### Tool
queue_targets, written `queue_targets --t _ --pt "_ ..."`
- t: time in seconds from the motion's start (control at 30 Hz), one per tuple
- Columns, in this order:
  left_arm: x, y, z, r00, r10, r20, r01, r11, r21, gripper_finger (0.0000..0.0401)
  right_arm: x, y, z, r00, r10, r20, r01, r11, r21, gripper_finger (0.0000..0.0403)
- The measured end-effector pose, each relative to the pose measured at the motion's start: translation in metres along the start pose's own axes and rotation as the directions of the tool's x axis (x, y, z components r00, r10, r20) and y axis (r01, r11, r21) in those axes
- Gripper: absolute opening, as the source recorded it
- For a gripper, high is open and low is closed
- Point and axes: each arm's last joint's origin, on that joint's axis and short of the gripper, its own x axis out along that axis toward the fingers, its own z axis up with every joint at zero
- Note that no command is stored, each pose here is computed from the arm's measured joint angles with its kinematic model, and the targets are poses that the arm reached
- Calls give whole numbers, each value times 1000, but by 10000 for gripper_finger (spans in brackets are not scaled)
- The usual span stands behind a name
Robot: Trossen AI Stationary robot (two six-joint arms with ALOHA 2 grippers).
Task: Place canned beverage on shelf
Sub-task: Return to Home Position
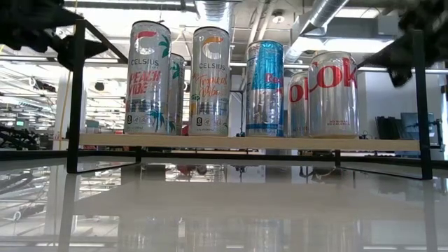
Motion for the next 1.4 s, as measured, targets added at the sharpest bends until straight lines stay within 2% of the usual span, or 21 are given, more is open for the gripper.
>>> queue_targets --t 0.2,0.4,0.6,0.73,0.93,1.07,1.13,1.3,1.4 --pt "2 2 -12 999 0 -52 0 1000 8 329 8 -2 -27 987 29 -160 -35 999 -32 23" --pt "5 -1 -23 989 -117 -90 117 993 -8 329 11 -4 -41 983 25 -180 -34 998 -46 23" --pt "7 -1 -39 980 -146 -138 147 989 -6 329 11 -3 -42 980 36 -194 -47 998 -52 29" --pt "8 -2 -40 978 -154 -140 156 988 -3 329 11 -3 -41 982 29 -187 -26 1000 17 31" --pt "8 -2 -39 979 -155 -131 162 986 47 329 12 -3 -41 984 15 -180 -11 1000 22 29" --pt "11 -3 -38 985 -174 -5 173 981 85 329 12 -3 -41 984 14 -180 -11 1000 22 31" --pt "11 -3 -36 982 -188 15 186 977 99 329 12 -3 -41 984 14 -179 -10 1000 22 32" --pt "11 -3 -38 981 -195 -7 195 973 121 329 12 -3 -41 984 13 -178 -10 1000 22 33" --pt "11 -2 -43 988 -146 -49 152 979 133 329 12 -3 -41 984 13 -177 -10 1000 22 33"
